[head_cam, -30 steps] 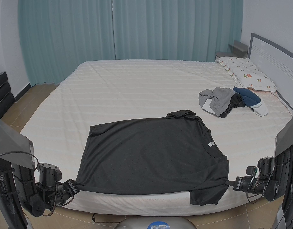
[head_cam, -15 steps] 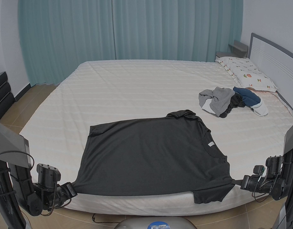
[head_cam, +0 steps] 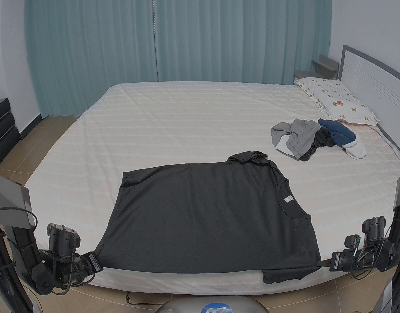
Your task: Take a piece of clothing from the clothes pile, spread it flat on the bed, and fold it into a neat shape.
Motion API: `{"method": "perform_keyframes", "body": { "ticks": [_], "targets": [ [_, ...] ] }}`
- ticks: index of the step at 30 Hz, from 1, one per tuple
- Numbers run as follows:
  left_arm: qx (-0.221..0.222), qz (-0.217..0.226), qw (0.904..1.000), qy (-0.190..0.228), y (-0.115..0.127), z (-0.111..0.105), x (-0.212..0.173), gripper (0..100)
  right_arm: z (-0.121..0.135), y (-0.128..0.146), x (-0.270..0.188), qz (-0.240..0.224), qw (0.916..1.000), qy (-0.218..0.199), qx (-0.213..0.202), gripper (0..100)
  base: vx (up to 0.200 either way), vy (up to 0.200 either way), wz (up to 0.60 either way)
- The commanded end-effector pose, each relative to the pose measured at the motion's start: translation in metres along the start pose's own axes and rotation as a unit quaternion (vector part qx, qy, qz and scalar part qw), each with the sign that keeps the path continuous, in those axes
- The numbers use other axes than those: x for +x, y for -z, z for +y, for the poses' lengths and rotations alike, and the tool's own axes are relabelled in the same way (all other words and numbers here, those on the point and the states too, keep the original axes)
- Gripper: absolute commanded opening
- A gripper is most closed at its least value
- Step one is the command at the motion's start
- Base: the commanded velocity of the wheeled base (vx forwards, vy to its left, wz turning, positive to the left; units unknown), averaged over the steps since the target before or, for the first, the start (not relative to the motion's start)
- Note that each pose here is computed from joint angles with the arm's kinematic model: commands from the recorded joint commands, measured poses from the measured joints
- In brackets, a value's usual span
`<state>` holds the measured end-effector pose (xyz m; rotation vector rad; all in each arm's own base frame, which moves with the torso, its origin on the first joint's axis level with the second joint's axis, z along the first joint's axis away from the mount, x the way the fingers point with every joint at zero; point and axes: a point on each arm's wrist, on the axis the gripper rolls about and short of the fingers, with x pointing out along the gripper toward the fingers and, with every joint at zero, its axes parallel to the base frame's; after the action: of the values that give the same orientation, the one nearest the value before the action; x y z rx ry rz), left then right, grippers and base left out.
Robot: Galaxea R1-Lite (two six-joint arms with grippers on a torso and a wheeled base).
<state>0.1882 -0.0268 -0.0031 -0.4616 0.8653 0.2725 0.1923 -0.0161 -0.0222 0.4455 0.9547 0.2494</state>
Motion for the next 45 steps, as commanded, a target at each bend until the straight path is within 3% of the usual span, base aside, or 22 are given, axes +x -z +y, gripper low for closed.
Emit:
{"method": "perform_keyframes", "body": {
  "ticks": [1, 34, 40, 45],
  "targets": [
    [0.013, 0.015, 0.9997, -0.011, 0.005, 0.004, -0.004, 0, 0.007, 0.0, -0.015, -0.008, 0.9995, 0.003, -0.029, 0, 0.0, 0.0, 0.0],
    [0.1, 0.095, 0.9893, -0.048, 0.019, 0.016, -0.036, 0, 0.016, 0.019, -0.042, 0.066, 0.9931, 0.044, -0.086, 0, 0.0, 0.0, 0.0],
    [0.103, 0.089, 0.9897, -0.044, 0.017, 0.016, -0.039, 0, 0.016, 0.02, -0.043, 0.07, 0.9925, 0.047, -0.088, 0, 0.0, 0.0, 0.0],
    [0.088, 0.053, 0.9946, -0.013, 0.007, 0.008, -0.04, 0, 0.019, 0.011, -0.042, 0.038, 0.9932, 0.037, -0.104, 0, 0.0, 0.0, 0.0]
  ]
}}
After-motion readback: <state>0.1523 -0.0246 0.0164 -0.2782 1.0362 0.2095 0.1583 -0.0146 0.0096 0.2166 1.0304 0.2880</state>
